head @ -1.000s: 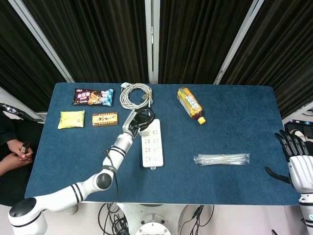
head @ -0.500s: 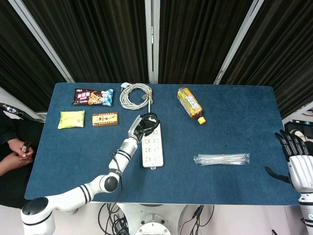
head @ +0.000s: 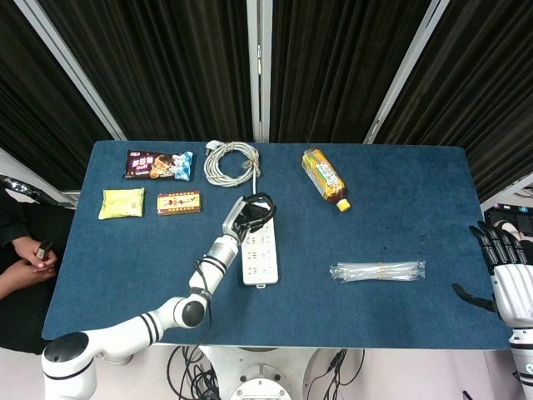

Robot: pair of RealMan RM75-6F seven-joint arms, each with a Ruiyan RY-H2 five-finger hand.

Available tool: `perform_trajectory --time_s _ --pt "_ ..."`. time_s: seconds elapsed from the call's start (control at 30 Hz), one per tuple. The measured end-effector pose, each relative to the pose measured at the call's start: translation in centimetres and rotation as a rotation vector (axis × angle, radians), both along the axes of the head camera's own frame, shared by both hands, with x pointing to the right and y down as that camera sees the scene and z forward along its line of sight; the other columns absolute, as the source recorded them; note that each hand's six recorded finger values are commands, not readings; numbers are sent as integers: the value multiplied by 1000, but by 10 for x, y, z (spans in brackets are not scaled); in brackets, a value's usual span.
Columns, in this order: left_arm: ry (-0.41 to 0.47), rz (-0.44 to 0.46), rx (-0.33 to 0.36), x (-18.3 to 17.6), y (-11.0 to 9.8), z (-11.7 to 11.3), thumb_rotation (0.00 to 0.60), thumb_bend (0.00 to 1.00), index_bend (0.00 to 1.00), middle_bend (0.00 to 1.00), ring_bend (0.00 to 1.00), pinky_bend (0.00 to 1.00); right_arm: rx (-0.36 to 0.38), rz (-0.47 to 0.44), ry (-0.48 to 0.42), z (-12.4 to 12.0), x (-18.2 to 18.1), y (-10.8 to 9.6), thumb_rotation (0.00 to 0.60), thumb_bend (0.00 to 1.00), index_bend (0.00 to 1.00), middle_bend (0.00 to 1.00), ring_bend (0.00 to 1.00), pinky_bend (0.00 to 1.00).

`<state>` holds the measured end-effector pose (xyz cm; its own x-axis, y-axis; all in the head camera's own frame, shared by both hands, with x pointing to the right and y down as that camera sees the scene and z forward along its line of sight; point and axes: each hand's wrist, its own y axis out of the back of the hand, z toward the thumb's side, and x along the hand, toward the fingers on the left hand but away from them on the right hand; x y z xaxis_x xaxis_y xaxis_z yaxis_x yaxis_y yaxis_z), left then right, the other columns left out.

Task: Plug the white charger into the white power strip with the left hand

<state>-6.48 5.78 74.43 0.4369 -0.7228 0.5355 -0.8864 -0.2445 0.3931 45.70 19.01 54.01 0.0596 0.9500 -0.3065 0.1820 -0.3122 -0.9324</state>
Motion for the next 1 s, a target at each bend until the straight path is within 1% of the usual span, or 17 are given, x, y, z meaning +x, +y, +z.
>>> perform_trajectory --time_s 0.57,0.73,0.83,1.0 --pt "-3 20 -19 5 6 5 600 568 915 1000 958 1000 0 6 -1 0 2 1 600 66 0 40 0 0" --pt "-4 6 -29 2 5 8 600 567 916 1000 956 1000 -1 6 -1 0 2 1 600 66 0 40 0 0" --pt "5 -7 -22 1 2 4 600 567 910 991 948 1000 0 4 -1 0 2 1 600 66 0 40 0 0" --pt "28 -6 28 1 -5 -13 600 567 859 924 888 998 7 3 -3 -2 1 1 600 66 0 40 0 0"
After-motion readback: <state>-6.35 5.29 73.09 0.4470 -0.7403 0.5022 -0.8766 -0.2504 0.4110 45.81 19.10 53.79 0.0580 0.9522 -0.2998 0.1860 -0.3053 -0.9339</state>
